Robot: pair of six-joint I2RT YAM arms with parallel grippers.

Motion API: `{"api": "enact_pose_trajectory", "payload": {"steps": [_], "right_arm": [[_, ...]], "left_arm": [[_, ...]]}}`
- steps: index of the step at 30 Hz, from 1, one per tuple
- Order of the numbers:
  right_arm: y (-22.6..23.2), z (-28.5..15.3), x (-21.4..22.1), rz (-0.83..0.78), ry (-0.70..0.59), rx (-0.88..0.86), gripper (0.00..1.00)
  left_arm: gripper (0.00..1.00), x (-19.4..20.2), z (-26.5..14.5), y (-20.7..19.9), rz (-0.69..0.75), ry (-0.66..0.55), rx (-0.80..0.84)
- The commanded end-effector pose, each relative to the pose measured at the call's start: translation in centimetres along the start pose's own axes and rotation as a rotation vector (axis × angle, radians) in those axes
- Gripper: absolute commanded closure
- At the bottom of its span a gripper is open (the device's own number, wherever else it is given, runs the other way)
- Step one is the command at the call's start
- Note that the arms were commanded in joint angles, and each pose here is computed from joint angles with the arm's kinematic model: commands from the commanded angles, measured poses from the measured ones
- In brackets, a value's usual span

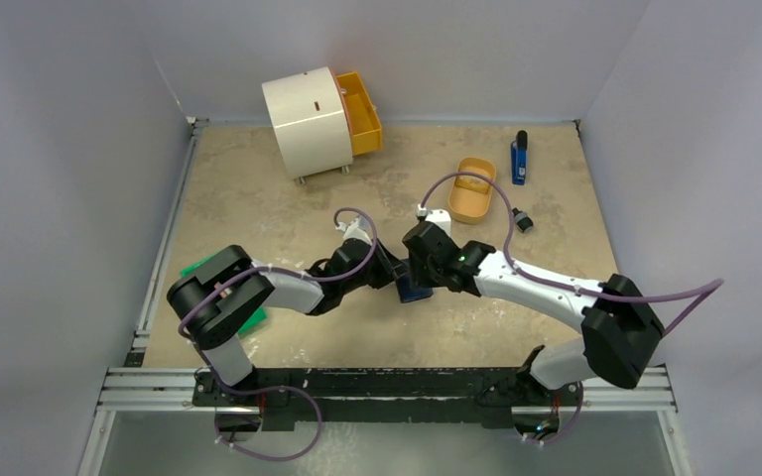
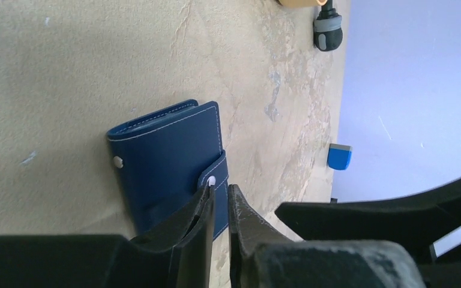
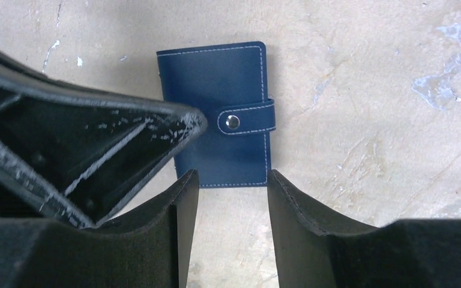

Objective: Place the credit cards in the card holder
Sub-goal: Open the card holder at the center of the board.

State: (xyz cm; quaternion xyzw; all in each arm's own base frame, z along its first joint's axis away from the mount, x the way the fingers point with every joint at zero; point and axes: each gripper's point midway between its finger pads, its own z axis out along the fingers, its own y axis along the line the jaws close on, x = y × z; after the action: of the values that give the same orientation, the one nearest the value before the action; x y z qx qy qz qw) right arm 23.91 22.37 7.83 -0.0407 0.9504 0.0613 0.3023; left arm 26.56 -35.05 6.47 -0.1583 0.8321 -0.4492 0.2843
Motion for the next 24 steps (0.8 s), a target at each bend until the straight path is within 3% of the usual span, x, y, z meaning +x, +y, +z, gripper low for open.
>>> {"api": "enact_pose_trajectory", "payload": {"steps": [1, 7, 24], "right_arm": [[-0.8, -1.0, -0.3, 0.011, -0.052, 0.0, 0.51], [-0.6, -0.8, -0.9, -0.022, -0.076, -0.008, 0.51], [0.8, 1.5, -0.6, -0.08, -0.003, 0.021, 0.53]], "left_arm": [[0.89, -0.8, 1.2, -2.0, -0.022, -0.015, 0.065], [0.95, -0.5, 1.8, 0.1, -0.036, -0.011, 0.028], [1.0, 0.9, 2.3, 3.0, -0.071, 0.032, -0.004]]}}
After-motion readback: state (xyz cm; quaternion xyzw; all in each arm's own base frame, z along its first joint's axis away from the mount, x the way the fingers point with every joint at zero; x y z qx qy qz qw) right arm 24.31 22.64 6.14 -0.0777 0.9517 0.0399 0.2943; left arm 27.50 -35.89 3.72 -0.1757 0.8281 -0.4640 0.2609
